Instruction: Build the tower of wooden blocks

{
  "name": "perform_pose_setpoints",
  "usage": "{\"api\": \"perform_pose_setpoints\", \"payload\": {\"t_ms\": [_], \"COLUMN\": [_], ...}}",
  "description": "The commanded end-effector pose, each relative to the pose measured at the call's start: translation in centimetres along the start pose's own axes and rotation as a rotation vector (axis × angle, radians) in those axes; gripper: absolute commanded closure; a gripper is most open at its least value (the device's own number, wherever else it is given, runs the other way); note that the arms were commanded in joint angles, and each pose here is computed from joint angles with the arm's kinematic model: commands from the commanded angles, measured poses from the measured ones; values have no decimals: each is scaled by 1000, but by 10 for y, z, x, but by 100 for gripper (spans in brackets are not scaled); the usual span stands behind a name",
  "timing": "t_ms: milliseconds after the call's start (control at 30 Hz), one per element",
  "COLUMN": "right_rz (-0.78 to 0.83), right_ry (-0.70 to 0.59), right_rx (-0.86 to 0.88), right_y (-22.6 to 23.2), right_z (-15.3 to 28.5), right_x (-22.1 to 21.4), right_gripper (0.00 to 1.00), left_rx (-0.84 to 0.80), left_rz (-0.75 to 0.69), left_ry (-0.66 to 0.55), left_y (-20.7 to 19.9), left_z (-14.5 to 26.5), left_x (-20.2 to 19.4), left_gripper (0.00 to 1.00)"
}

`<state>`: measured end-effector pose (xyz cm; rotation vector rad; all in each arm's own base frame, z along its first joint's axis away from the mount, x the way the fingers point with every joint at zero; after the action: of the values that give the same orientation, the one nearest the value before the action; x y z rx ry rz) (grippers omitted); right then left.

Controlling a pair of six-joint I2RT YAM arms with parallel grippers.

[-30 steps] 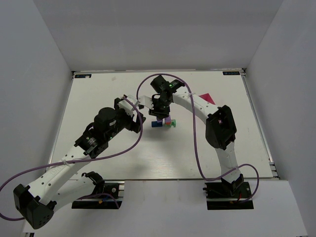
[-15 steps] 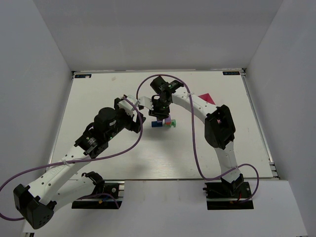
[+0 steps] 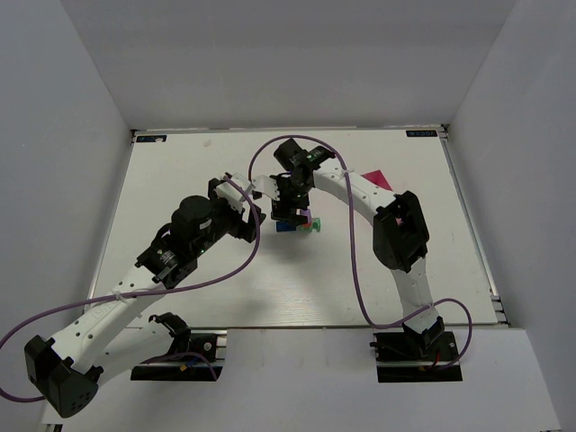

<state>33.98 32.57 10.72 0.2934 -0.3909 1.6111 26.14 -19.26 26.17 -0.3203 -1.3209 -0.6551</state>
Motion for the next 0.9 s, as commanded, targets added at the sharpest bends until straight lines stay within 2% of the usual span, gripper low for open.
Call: {"api": "perform_pose_setpoints", "payload": {"t_ms": [0,100,400,500,700,767,800,833,867], "right_rz": [21,21,-26,-69,-199,-241,-269,-310,-329], "right_ry": [-85,-125,-221,-256,-351,-364,-409,-378,-394], "right_rx": [-33,-50,-146,-207,-403,-442,-519,-497,-522], "right_y": [-6,-7,-8,-12,-19,-15,-18,-9,-11], "right_z": [21,33,75,94,150,148,174,156,159], "right_x": [22,32,44,45,25,10,7,-10,-13], "right_gripper": [10,10,10,10,10,10,10,10,10], "left_rx": [-8,-13,-109,-108,-96,-91,-96,-99,-102], "left_rz": [-1,-10,-83,-98,-115,-113,-111,-111,-110], "left_ry": [-25,-57,-307,-353,-348,-331,-301,-288,-276], "left_y": [0,0,-16,-16,-14,-13,-14,-15,-15], "left_z": [4,10,47,54,53,49,43,40,37], "left_x": [5,11,44,47,43,40,33,30,28], "left_gripper": [11,11,11,11,8,7,7,7,7]}}
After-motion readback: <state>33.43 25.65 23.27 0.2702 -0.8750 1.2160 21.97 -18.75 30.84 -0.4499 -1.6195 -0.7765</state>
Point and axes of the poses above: each gripper's point midway between its finger pads, its own z axis back along the fingers, its own y axis along the line the jaws close on, x = y × z, the point moved 1 cm from there along z, back along the fingers, and after that the axes turned 4 degrees about -z, right-handed, at the moved point
